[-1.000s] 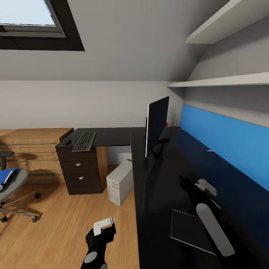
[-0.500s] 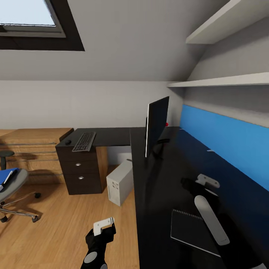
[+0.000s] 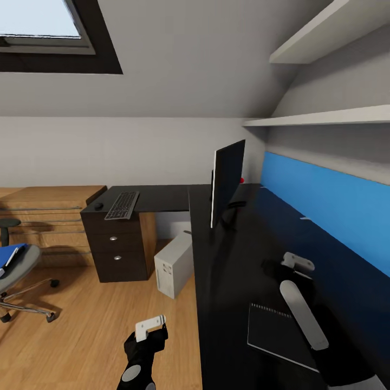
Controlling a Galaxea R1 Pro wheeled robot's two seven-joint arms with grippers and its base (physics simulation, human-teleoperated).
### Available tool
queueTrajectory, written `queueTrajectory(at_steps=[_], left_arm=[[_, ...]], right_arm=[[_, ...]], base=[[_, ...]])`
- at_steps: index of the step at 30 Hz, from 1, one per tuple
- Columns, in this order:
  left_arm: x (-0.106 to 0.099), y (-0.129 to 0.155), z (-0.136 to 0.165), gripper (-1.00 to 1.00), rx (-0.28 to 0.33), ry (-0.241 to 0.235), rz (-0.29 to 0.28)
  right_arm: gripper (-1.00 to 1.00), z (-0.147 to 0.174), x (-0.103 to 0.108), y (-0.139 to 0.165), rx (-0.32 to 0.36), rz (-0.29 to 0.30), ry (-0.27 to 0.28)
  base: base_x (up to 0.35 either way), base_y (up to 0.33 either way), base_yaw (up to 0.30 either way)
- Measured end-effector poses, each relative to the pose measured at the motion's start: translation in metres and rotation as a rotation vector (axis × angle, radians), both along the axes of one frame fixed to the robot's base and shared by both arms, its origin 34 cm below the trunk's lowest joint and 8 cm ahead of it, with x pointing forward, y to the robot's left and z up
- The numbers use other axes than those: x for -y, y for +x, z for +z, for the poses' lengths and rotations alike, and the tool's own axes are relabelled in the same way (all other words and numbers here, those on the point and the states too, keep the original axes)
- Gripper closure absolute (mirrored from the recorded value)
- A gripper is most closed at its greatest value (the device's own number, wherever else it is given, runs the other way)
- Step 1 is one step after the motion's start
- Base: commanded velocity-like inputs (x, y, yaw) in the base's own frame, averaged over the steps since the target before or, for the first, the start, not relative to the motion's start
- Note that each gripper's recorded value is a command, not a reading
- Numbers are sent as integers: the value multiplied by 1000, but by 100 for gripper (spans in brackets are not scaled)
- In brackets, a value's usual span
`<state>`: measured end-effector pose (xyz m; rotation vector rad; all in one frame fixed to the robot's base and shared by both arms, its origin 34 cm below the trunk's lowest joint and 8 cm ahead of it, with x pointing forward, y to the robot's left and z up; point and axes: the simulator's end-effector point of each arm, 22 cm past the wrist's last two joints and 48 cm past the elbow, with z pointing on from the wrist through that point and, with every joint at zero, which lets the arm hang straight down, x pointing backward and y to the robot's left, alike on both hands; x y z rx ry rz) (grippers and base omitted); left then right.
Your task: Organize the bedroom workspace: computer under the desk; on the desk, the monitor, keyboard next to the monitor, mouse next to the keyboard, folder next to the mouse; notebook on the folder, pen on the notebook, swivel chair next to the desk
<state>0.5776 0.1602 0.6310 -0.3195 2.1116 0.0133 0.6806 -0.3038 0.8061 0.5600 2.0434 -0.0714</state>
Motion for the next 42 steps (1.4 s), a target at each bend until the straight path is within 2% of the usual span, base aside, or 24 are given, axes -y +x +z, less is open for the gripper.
queueTrajectory(at_steps=[2, 3, 14, 18, 19, 20, 34, 42], left_arm=[[0, -1, -2, -100, -4, 3, 0], [0, -1, -3, -100, -6, 4, 0], [0, -3, -6, -100, -13, 6, -2], [0, -3, -6, -100, -13, 6, -2], [0, -2, -6, -100, -13, 7, -2], [0, -3, -6, -100, -13, 7, -2], [0, -3, -6, -100, -13, 8, -2], [0, -2, -6, -100, -13, 8, -2]], right_arm=[[-100, -12, -1, 1, -69, 32, -26], [-100, -14, 0, 1, -80, 36, -31], [-100, -22, 0, 5, -114, 43, -37], [-100, -36, 2, 9, -158, 44, -36], [-100, -54, 3, 21, -206, 61, -18], [-100, -57, 2, 22, -215, 66, -14], [-100, -75, 8, 27, -268, 59, -12], [-100, -75, 6, 28, -269, 61, -10]], base=[[0, 0, 0], [0, 0, 0], [0, 0, 0], [0, 0, 0], [0, 0, 0], [0, 0, 0], [-7, 0, 0], [-226, 0, 0]])
